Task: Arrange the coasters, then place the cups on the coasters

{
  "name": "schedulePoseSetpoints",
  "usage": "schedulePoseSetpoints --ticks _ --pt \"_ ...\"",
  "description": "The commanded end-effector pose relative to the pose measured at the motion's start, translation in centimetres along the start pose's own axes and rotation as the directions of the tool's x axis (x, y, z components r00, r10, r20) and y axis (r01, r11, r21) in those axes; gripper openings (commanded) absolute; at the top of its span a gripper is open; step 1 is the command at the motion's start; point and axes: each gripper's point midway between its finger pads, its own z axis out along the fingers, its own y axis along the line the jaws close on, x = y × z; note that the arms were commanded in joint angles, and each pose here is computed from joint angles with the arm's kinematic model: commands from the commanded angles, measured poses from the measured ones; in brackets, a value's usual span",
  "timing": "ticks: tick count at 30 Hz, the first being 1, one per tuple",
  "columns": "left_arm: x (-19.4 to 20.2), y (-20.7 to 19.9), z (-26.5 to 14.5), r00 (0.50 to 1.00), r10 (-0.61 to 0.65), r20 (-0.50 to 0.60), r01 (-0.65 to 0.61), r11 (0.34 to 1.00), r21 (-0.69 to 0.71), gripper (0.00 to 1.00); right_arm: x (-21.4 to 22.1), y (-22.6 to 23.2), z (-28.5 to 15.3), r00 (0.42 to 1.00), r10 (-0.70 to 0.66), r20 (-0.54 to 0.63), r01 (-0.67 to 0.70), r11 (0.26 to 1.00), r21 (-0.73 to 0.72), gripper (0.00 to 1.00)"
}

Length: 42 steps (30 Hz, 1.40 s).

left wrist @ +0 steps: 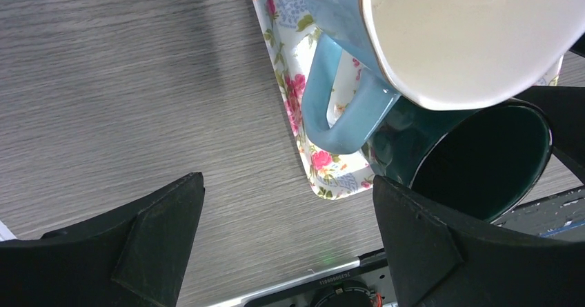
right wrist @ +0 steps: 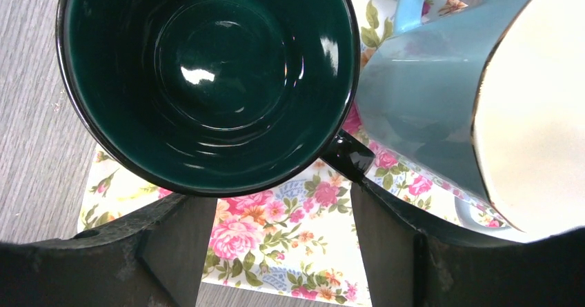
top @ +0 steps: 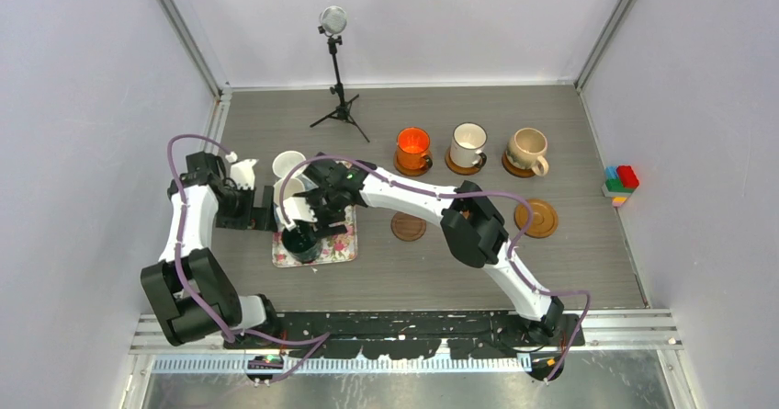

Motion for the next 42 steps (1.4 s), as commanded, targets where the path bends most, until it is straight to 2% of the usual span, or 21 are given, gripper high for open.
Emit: schedulePoseSetpoints --ticks 1,11,14,20,31,37,42 --pt "-1.7 0.4 -0.3 0.999 0.023 0.045 -0.022 1.0 -0.004 0.93 -2.1 -0.3 -1.7 0.998 -0.051 0.039 0.05 0.999 0.019 0.75" --pt "-1.6 0.2 0.8 0.996 0.075 0.054 -0.075 0.997 -0.008 0.82 1.7 0.5 -5.1 0.998 0.059 0.002 -0.059 0.998 0.013 0.75" --pt "-2.0 -0.4 1.0 0.992 0.112 0.055 -0.112 0.994 -0.001 0.81 3.0 0.8 -6.0 0.995 0.101 -0.004 -0.101 0.995 0.013 0.75" --pt "-2.7 -1.6 1.2 0.98 0.179 0.084 -0.178 0.984 -0.014 0.73 4.7 0.6 -7.8 0.985 0.173 -0.006 -0.173 0.984 0.034 0.75" --pt "-3.3 -4.3 2.2 0.95 0.299 0.086 -0.3 0.954 0.0 0.63 5.3 0.3 -9.2 0.98 0.197 -0.009 -0.196 0.979 0.06 0.75" --pt "-4.0 -5.9 2.8 0.932 0.352 0.083 -0.354 0.935 0.009 0.64 5.5 0.4 -9.2 0.98 0.198 -0.013 -0.197 0.979 0.06 0.75" --pt "-4.6 -7.1 3.4 0.912 0.406 0.065 -0.407 0.913 0.002 0.75 5.0 0.1 -9.1 0.983 0.184 -0.005 -0.183 0.981 0.068 0.75"
